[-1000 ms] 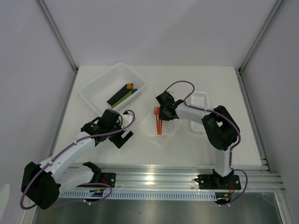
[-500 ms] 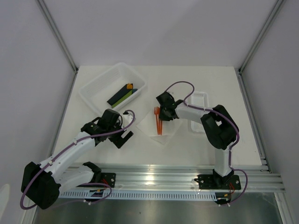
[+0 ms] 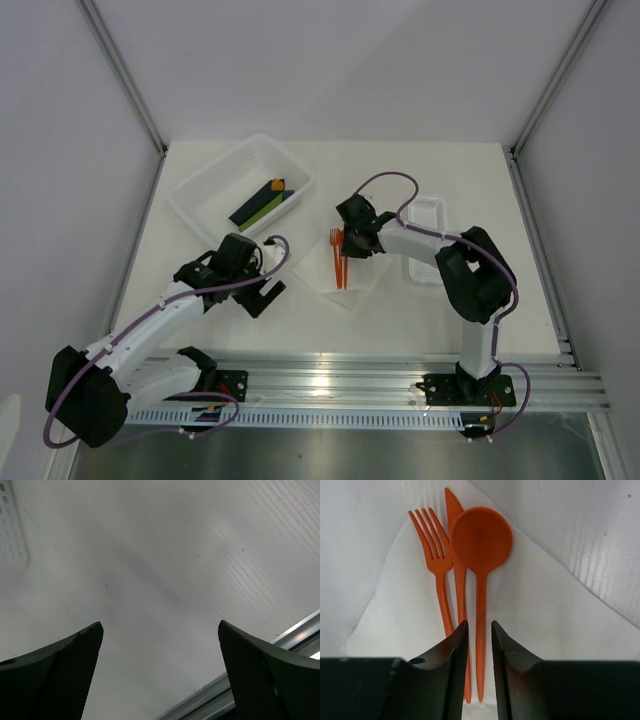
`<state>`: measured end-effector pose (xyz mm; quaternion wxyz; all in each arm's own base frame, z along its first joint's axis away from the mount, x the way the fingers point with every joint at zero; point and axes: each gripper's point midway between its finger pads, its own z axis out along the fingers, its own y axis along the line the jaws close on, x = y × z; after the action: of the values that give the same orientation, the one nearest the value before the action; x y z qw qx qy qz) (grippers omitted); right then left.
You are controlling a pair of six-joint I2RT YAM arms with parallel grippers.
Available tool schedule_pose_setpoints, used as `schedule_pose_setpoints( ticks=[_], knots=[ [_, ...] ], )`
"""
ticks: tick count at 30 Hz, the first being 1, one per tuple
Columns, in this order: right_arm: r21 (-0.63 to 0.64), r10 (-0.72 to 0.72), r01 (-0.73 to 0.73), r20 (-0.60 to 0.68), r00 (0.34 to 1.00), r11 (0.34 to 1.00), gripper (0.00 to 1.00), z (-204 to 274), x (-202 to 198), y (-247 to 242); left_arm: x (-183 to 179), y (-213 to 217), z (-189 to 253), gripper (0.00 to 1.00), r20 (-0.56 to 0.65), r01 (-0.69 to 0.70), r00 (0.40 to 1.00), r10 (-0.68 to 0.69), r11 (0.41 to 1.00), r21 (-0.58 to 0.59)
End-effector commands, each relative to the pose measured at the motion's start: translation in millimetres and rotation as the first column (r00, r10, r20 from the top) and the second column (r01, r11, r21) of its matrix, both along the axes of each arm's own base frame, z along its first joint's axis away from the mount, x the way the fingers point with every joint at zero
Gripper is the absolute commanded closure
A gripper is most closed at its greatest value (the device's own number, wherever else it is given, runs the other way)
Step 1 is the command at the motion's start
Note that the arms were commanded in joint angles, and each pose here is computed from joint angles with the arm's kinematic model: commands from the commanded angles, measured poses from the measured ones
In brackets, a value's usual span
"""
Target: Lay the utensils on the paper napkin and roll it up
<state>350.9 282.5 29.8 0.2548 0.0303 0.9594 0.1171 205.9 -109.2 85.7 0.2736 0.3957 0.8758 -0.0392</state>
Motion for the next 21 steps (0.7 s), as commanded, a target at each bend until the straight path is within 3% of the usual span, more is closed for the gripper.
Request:
schedule_pose_setpoints(
  ticks=[1,6,9,13,21],
  knots=[
    [0.061,0.012,-0.019,0.107,0.994,0.998,0.70,61,9,6,14,-8,17,0.00,0.048,0.017,0.999,-0.017,1.000,-0.007],
    [0.080,0.039,-0.052,0.163,0.986,0.995,0.68,97,-9,-6,33,-10,32,0.00,0.092,0.036,0.995,-0.038,0.999,0.026],
    [0.117,0.072,-0.091,0.161,0.984,0.989,0.78,95,-39,-15,44,-26,42,0.00,0.095,0.063,0.994,-0.061,0.998,-0.014],
    [0.149,0.084,-0.094,0.074,0.994,0.984,1.00,63,-80,-31,63,-48,50,0.03,0.089,0.066,0.994,-0.060,0.995,-0.070],
    [0.182,0.124,-0.120,-0.011,0.992,0.976,1.00,32,-141,-34,98,-90,41,0.15,0.066,0.090,0.994,-0.086,0.995,-0.052]
  ],
)
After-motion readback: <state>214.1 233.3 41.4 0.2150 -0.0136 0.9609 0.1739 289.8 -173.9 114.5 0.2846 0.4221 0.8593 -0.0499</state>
